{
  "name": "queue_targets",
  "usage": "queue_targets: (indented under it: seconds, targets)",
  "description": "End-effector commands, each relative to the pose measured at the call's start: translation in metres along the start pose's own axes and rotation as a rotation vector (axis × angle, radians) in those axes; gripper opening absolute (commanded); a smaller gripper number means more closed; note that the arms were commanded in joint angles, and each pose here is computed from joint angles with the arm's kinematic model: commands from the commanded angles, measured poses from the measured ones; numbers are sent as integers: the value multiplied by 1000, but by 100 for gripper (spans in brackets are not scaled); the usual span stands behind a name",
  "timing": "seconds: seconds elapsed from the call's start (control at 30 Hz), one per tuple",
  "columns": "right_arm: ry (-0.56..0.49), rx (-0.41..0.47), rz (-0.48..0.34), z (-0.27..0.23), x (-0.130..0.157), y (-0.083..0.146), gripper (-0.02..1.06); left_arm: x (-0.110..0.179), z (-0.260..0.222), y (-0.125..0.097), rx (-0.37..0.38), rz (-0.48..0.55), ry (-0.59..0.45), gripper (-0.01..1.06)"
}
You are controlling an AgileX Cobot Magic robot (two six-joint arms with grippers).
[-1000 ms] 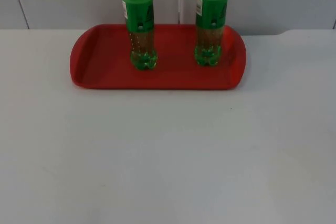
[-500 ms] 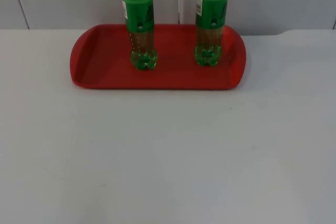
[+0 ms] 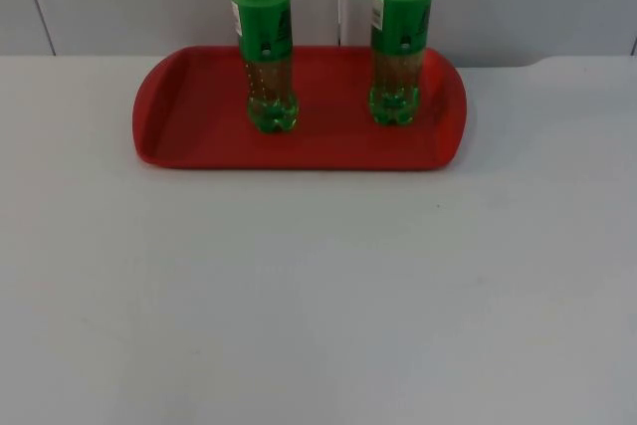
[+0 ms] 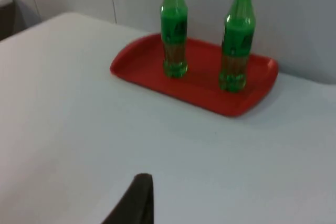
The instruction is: Place the bottle upright on the tray.
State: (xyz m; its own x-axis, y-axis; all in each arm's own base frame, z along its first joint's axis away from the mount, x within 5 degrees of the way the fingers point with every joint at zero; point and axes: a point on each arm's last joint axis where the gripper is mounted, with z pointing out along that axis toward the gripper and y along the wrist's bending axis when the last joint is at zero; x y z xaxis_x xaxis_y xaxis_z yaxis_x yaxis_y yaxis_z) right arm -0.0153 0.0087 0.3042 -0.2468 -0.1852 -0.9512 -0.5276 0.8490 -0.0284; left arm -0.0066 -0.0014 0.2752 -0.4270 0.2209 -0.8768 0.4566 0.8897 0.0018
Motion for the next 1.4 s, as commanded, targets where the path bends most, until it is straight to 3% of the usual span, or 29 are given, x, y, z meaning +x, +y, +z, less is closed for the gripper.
queue_targets:
  seconds: [0.0,0.17,0.47,1.37]
  targets:
    - [59,8,-5,2,7,-2,105,0,1,0,1,-1,-10,105]
    - [91,65,59,5,13,-7,105,0,1,0,1,-1,-10,105]
    - [167,140,94,9,23,-14,105,0,1,0,1,-1,-10,105]
    - [168,126,73,9,23,-12,105,0,1,1,-1,0,-10,105]
